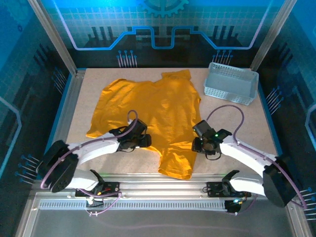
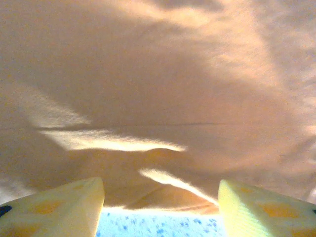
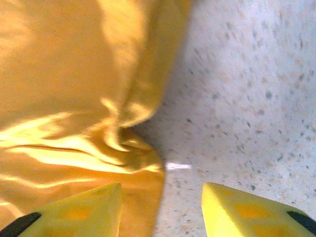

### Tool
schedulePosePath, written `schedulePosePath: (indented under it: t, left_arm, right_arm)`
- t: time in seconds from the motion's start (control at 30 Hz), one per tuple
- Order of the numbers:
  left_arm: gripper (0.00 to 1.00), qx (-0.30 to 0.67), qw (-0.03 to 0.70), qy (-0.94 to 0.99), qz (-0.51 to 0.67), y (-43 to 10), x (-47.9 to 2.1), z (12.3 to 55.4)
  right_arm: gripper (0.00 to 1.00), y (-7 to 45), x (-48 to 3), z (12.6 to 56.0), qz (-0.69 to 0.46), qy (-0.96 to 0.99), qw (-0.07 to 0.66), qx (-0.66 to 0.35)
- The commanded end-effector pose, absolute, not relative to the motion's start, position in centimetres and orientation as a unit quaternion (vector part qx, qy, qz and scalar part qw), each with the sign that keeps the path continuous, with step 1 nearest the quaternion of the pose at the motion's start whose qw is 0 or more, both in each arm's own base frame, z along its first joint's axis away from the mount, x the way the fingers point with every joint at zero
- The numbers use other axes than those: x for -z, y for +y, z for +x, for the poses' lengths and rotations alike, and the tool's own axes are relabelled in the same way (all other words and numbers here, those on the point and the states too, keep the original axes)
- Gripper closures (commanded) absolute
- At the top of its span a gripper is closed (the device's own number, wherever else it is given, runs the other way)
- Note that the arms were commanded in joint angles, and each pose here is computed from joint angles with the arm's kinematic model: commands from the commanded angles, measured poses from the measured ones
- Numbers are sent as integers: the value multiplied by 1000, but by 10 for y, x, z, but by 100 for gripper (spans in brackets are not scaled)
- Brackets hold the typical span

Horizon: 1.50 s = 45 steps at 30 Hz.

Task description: Fold the inside-out t-shirt

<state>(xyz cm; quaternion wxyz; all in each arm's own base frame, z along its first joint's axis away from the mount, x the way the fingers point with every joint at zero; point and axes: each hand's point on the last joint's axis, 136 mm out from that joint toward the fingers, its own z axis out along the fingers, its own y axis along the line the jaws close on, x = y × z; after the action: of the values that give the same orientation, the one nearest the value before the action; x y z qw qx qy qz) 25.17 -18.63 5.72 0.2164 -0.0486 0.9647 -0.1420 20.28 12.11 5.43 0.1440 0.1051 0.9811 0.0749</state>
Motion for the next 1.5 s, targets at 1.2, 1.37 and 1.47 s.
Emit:
schedulePosePath:
  t: [1.2,1.37,1.47]
  left_arm:
    - [25,90,267,945,-168,-124,-142,384]
    - [21,32,237,947,-214,-70,-118,452]
    - [21,5,223,947,-230,-45,-99,480]
  right_arm:
    - [50,130,-118,359,89,968,214,-93]
    - [49,166,-134,413,34,961,247,-117]
    - [47,176,-135,454,13,960,260,-101]
